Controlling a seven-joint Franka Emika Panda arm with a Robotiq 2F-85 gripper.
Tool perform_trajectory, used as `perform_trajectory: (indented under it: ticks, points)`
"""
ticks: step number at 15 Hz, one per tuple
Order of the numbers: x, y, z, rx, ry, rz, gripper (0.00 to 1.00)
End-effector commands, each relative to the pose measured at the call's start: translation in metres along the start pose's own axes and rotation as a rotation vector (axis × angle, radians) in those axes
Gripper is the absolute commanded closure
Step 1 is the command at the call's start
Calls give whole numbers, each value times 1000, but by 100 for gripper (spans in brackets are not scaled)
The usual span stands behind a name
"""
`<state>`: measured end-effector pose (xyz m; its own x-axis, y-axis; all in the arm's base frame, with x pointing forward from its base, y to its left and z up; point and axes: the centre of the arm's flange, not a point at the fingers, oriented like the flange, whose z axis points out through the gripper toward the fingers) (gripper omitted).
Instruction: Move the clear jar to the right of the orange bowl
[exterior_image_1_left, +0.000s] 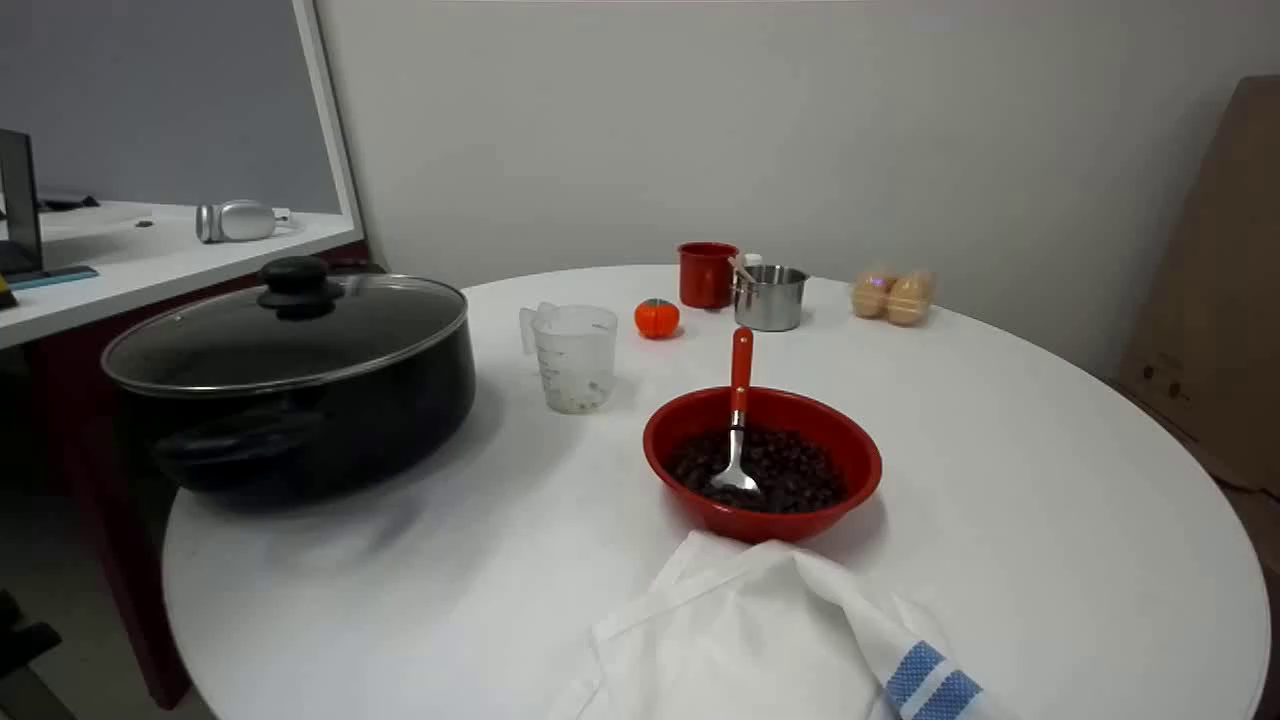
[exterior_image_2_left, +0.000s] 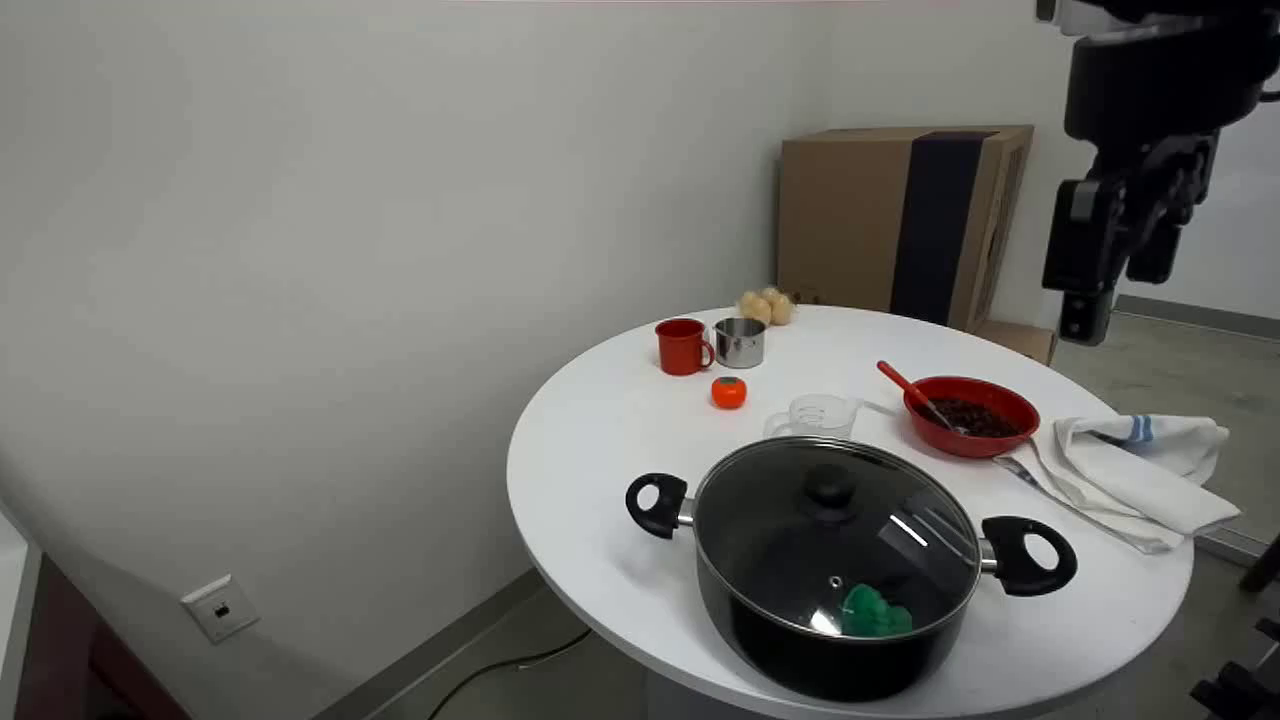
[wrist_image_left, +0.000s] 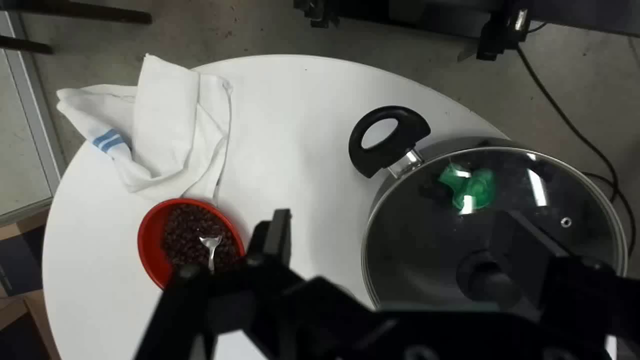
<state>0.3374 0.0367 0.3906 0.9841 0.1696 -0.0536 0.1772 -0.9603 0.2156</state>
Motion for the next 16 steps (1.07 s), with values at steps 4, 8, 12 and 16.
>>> perform_trajectory:
  ticks: [4, 8, 12, 16]
  points:
    - [0, 0, 0, 0, 0, 0, 0]
    - [11, 6, 3, -28, 20, 52, 0]
    - [58, 27, 8, -75, 98, 145, 0]
    - [120, 55, 15, -4, 133, 221, 0]
